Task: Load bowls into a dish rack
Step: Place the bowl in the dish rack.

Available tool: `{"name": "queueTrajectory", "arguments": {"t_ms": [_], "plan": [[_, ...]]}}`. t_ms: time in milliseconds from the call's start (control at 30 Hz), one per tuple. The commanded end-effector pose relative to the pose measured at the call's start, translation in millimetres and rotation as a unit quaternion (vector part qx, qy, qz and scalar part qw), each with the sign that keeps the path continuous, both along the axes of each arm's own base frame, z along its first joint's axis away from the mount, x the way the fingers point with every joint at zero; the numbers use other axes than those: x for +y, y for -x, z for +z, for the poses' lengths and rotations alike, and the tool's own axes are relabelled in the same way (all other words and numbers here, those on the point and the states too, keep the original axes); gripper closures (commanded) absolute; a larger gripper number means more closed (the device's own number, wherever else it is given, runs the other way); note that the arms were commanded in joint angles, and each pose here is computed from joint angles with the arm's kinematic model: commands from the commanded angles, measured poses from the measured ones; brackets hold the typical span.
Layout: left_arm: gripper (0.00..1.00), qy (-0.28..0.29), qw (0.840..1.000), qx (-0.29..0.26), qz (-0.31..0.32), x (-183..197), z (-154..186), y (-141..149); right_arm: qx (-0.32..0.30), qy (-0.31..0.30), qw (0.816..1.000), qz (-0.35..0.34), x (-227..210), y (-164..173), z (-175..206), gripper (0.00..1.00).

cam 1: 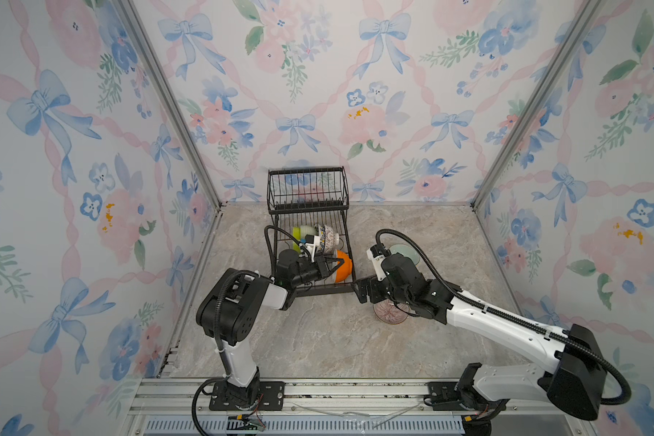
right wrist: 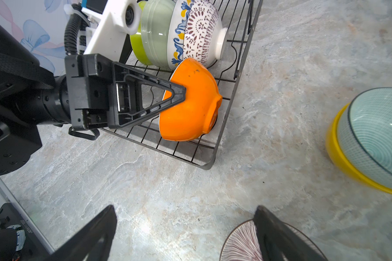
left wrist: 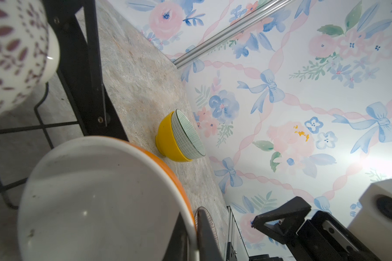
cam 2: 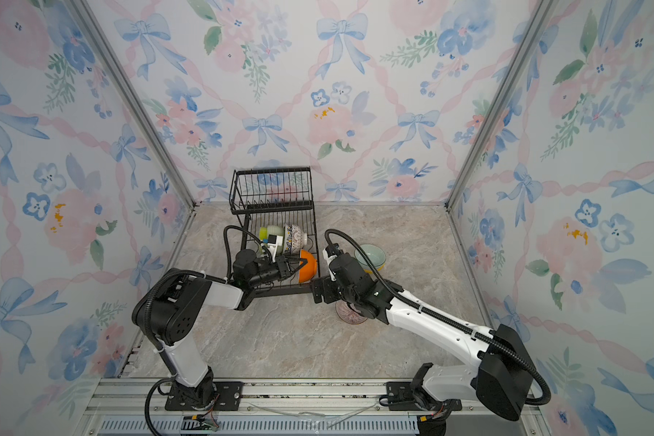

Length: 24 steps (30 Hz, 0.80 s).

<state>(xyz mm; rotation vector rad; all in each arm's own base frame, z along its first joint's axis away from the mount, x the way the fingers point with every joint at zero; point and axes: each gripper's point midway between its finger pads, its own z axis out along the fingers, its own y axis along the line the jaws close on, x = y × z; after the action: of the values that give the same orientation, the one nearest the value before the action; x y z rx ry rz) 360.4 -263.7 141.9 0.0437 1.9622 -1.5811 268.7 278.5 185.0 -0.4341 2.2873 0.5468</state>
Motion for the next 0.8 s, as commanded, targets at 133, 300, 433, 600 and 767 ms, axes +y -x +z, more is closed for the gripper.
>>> {"name": "queueTrajectory", "arguments": {"t_ms": [133, 300, 433, 600, 767], "plan": [[1.00, 0.015, 1.000, -0.005, 0.020, 12.6, 3.3, -1.8, 0.000, -0.007, 1.000, -0.004, -1.4, -4.0, 5.8, 0.04], [1.00, 0.014, 0.999, 0.014, 0.032, 18.0, -6.3, -4.5, 0.003, -0.006, 1.000, -0.005, -2.8, -3.4, 1.9, 0.04], [1.00, 0.016, 0.999, 0.031, 0.037, 20.4, -14.3, -7.6, 0.003, -0.005, 1.000, -0.005, -3.9, -3.3, 1.3, 0.04], [0.89, 0.017, 0.998, 0.039, 0.041, 21.8, -17.1, -8.8, 0.003, -0.004, 1.000, -0.007, -5.2, -4.6, 0.0, 0.04], [0.76, 0.021, 0.998, 0.036, 0.045, 23.0, -10.2, -9.7, 0.007, -0.003, 1.000, -0.007, -4.6, -5.1, -3.8, 0.04]]}}
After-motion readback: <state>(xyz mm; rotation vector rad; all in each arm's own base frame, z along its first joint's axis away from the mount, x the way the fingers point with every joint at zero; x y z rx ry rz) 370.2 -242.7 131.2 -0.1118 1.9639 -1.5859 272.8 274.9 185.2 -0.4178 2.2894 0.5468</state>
